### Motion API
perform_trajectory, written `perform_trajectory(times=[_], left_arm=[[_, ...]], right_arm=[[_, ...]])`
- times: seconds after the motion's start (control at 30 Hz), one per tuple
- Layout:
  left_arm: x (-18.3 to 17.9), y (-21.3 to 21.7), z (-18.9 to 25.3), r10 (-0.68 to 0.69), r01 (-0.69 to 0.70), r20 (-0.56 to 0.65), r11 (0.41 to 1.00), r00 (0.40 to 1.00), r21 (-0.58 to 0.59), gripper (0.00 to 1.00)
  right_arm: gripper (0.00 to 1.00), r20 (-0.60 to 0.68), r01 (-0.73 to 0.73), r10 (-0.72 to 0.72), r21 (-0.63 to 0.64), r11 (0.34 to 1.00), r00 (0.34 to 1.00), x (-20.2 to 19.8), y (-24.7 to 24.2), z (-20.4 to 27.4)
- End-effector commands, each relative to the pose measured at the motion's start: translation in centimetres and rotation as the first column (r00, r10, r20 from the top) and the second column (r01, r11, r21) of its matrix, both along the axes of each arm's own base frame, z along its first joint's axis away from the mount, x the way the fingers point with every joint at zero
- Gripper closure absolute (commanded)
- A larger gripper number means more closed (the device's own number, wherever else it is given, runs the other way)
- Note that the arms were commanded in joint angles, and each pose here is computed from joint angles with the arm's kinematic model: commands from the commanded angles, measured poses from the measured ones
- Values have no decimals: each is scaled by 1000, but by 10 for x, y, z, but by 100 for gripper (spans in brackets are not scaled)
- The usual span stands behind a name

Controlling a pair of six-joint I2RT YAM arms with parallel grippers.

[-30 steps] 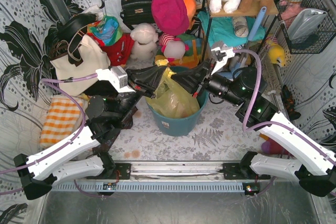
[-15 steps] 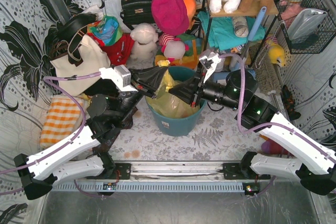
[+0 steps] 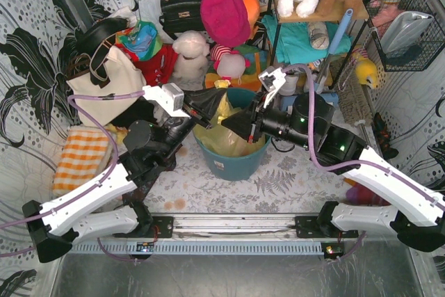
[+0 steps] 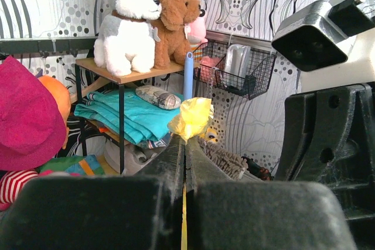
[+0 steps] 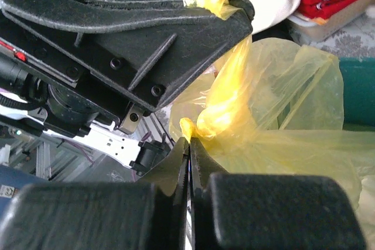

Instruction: Tie the trash bag

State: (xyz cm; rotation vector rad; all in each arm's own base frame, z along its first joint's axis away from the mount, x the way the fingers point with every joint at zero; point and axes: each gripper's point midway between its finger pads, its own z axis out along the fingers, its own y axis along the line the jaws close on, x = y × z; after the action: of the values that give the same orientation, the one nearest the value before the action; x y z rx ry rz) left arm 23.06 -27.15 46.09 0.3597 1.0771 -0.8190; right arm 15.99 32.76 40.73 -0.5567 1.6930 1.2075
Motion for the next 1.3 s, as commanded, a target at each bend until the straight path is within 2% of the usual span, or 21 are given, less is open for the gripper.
perform_trajectory(times=[0.0,0.17,0.4,0.6,1.07,1.13,1.17,1.27], left_arm=[[-1,7,27,12,-10,37,998,999,-56,100],[0,6,28,5,-3,34,998,999,-63,100],[-1,6,27,-4,6,32,998,999,-63,100],[-3,7,28,-9,11,34,997,999,-70,100],[-9,-3,22,-73,74,20,997,997,-19,100],[-11,-1,23,-73,73,20,997,997,-21,94],[-10,1,23,-65,65,17,998,998,-23,86],[-9,11,30,-28,29,13,999,1000,-41,50]], right_arm=[[100,-90,108,-107,-1,994,990,8,-6,4],[100,-149,161,-161,-17,987,976,11,2,-6],[100,-168,257,-262,-52,965,950,16,8,-14],[100,-110,421,-425,-61,905,898,34,4,-20],[100,-61,596,-594,9,803,802,68,1,-25],[100,-65,614,-611,34,789,789,71,-1,-26],[100,-64,623,-620,35,782,782,72,-3,-28],[100,-61,630,-627,39,776,777,73,-4,-30]])
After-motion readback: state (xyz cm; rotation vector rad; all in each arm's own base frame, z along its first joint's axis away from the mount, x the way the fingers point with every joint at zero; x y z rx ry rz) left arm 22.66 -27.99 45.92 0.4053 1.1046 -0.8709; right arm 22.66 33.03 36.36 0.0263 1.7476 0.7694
